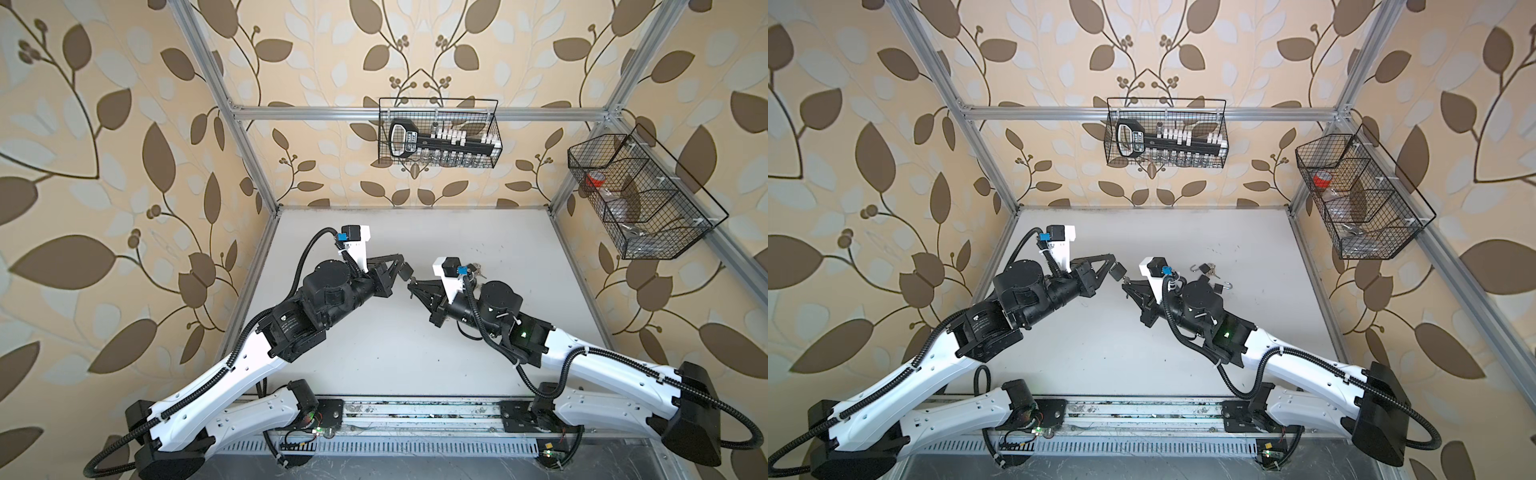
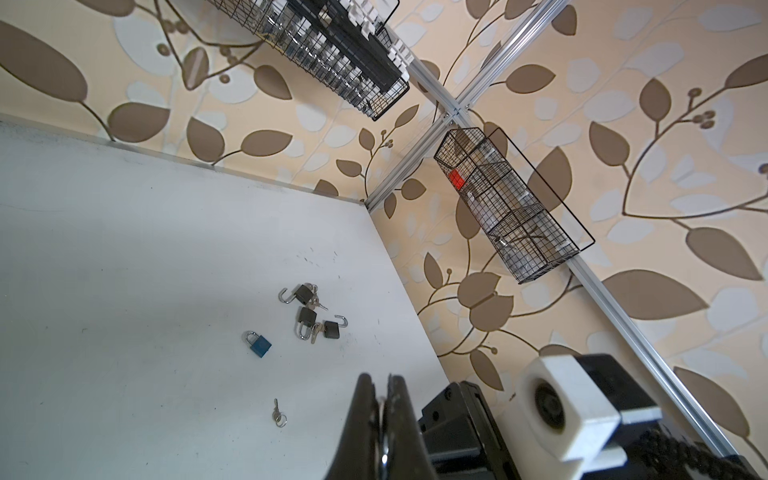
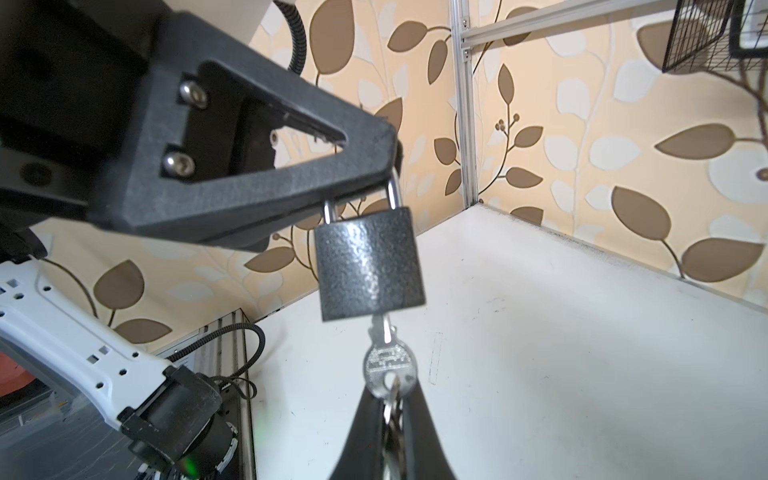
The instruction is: Lock with the key
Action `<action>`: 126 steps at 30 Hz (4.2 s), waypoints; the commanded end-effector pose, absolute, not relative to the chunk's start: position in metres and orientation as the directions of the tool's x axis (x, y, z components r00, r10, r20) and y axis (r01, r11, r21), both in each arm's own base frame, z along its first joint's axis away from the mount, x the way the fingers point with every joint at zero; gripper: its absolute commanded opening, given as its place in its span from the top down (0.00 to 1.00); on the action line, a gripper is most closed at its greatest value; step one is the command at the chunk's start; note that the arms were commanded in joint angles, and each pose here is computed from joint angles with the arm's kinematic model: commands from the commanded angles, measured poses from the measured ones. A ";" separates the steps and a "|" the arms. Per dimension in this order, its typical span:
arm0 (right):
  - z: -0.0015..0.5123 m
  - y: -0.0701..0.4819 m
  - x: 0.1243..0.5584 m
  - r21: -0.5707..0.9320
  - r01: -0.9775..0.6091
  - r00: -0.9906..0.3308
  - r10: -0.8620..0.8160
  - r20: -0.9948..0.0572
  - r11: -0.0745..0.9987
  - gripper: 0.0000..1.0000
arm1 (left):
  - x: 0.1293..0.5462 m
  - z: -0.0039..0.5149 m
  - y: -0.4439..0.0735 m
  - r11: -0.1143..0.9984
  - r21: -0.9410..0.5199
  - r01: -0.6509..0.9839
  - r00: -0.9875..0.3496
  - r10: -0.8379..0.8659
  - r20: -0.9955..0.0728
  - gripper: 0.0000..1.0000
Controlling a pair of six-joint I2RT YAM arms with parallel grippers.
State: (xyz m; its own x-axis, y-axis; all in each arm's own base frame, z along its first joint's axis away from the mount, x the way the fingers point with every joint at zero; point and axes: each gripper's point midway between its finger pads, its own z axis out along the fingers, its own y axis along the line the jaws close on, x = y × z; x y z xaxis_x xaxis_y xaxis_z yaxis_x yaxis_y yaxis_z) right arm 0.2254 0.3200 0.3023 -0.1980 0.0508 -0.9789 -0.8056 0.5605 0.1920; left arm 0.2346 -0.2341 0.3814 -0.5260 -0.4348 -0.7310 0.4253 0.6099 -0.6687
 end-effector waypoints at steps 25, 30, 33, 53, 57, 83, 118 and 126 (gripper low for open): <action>0.104 0.239 0.245 0.394 -0.449 -0.752 -0.101 -0.652 0.802 1.00 | 0.236 0.266 -0.246 0.836 -0.449 0.315 -0.750 -0.071 -0.657 1.00; 0.085 0.252 0.247 0.394 -0.458 -0.794 -0.168 -0.583 0.797 1.00 | 0.237 0.260 -0.242 0.839 -0.455 0.299 -0.755 -0.084 -0.650 1.00; 0.078 0.261 0.246 0.407 -0.475 -0.806 -0.200 -0.557 0.780 1.00 | 0.238 0.260 -0.235 0.839 -0.464 0.282 -0.757 -0.102 -0.646 1.00; 0.037 0.267 0.275 0.335 -0.422 -0.851 -0.240 -0.468 0.843 0.95 | 0.234 0.254 -0.235 0.815 -0.507 0.282 -0.788 -0.104 -0.606 1.00; 0.033 0.267 0.275 0.330 -0.420 -0.854 -0.244 -0.460 0.845 0.90 | 0.234 0.253 -0.239 0.808 -0.513 0.288 -0.795 -0.097 -0.599 1.00; 0.024 0.252 0.292 0.269 -0.390 -0.852 -0.234 -0.469 0.880 0.71 | 0.235 0.245 -0.242 0.804 -0.528 0.275 -0.815 -0.096 -0.571 1.00; 0.242 0.299 0.220 0.392 -0.617 -0.576 -0.051 -0.816 0.683 0.28 | 0.233 0.280 -0.289 0.540 -0.760 0.363 -0.824 -0.194 -0.532 1.00; 0.232 0.304 0.215 0.370 -0.617 -0.588 -0.095 -0.803 0.694 0.34 | 0.234 0.281 -0.290 0.548 -0.755 0.361 -0.821 -0.197 -0.536 1.00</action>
State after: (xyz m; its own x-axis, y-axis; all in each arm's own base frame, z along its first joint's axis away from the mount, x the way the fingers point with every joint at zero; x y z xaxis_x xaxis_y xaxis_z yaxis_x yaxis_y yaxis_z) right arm 0.2126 0.3037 0.2255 -0.5881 -0.1020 -0.8024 -0.6291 0.6812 0.3745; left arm 0.2279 -0.2819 0.2433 -0.8609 -0.1541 -0.4849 0.3086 0.5995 -0.7385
